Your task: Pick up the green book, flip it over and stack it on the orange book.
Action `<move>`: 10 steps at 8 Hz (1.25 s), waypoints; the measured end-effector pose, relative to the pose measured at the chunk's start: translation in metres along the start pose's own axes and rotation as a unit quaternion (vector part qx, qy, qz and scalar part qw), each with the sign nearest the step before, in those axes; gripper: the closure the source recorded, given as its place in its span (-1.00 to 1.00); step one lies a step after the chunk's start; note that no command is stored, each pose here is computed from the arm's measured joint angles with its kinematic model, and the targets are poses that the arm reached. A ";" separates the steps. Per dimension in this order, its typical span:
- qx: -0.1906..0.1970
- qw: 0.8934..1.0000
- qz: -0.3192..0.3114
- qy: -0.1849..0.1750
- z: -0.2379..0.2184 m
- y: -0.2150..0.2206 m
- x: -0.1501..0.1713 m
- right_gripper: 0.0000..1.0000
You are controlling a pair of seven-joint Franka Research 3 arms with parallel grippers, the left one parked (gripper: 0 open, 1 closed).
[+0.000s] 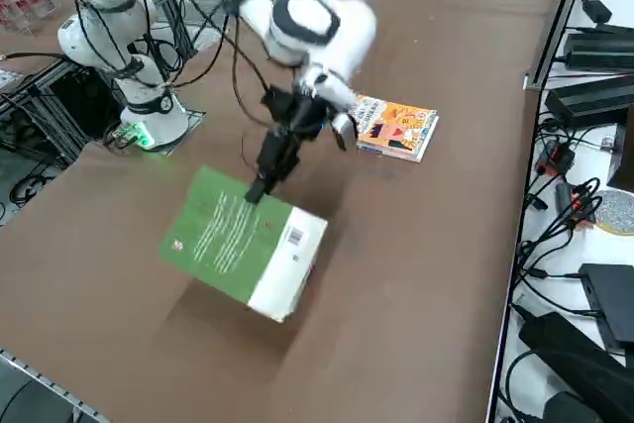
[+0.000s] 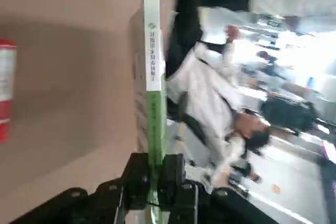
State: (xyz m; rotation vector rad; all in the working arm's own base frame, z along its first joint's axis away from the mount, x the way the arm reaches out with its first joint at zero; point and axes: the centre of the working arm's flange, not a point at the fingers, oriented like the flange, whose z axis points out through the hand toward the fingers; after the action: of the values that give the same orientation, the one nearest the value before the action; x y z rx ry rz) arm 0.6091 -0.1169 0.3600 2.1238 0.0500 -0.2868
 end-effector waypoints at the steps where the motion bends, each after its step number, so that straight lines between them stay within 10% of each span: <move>1: 0.048 0.999 -0.010 0.017 -0.043 0.007 -0.002 0.77; 6: 0.277 0.957 -0.006 0.085 -0.242 0.002 0.003 0.77; 10: 0.487 0.869 -0.020 0.078 -0.301 -0.046 0.006 0.77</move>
State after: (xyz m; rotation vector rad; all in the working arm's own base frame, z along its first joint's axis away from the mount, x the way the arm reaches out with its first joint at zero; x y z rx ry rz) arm 0.6642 0.1594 0.4758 3.1604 0.0481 -0.1697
